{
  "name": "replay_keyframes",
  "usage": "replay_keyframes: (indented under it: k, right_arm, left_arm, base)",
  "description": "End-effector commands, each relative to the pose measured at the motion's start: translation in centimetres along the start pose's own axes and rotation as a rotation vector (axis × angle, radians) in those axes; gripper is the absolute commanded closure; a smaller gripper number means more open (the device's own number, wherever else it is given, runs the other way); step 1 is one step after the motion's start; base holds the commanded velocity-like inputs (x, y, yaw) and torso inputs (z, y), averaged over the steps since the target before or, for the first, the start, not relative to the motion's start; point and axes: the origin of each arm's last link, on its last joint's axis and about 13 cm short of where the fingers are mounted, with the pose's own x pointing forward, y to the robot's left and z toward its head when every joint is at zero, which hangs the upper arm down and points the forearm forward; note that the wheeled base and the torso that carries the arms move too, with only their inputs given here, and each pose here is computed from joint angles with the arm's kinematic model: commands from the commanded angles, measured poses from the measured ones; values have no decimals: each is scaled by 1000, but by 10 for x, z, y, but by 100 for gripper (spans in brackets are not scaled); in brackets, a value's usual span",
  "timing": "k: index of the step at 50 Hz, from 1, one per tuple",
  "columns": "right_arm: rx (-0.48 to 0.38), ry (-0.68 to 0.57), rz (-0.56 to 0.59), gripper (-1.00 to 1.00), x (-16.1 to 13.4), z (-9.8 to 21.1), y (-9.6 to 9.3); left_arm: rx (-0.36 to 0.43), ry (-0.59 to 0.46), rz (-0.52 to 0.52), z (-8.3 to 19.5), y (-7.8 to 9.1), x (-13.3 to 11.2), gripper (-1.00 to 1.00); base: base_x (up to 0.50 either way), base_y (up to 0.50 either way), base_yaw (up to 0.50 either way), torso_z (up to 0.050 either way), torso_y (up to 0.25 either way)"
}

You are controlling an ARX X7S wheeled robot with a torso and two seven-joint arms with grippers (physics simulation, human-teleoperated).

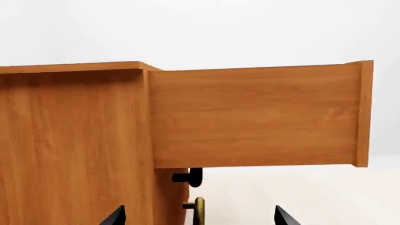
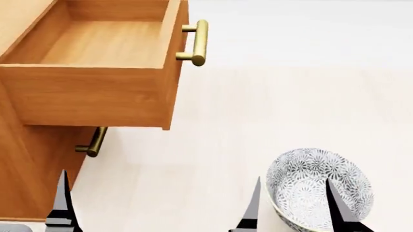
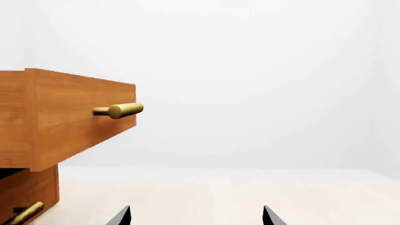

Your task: Put the ketchup in the top drawer of the cabinet.

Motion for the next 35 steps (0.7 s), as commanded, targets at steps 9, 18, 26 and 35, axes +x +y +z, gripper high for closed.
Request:
replay_keyframes:
  k: [9,18,26,35]
  right_arm:
    - [-6,4,7,-100,0,-1,1]
    - [15,-6,11,-100,-1,-1,0]
    - [-18,-38,61,-100,-1,8,-6]
    - [-100,-17,11,-100,-5,12,-38]
  left_arm:
    - [1,-1,2,0,1,0,-100]
    - [6,-2,3,0,1,-1,-100]
    - [4,-1,5,0,1,-1,-100]
    - [4,7,15,-4,2,0,-100]
  base:
    - [0,500,0,0,0]
    - [0,216,0,0,0]
    - [0,0,0,0,0]
    - [0,0,0,0,0]
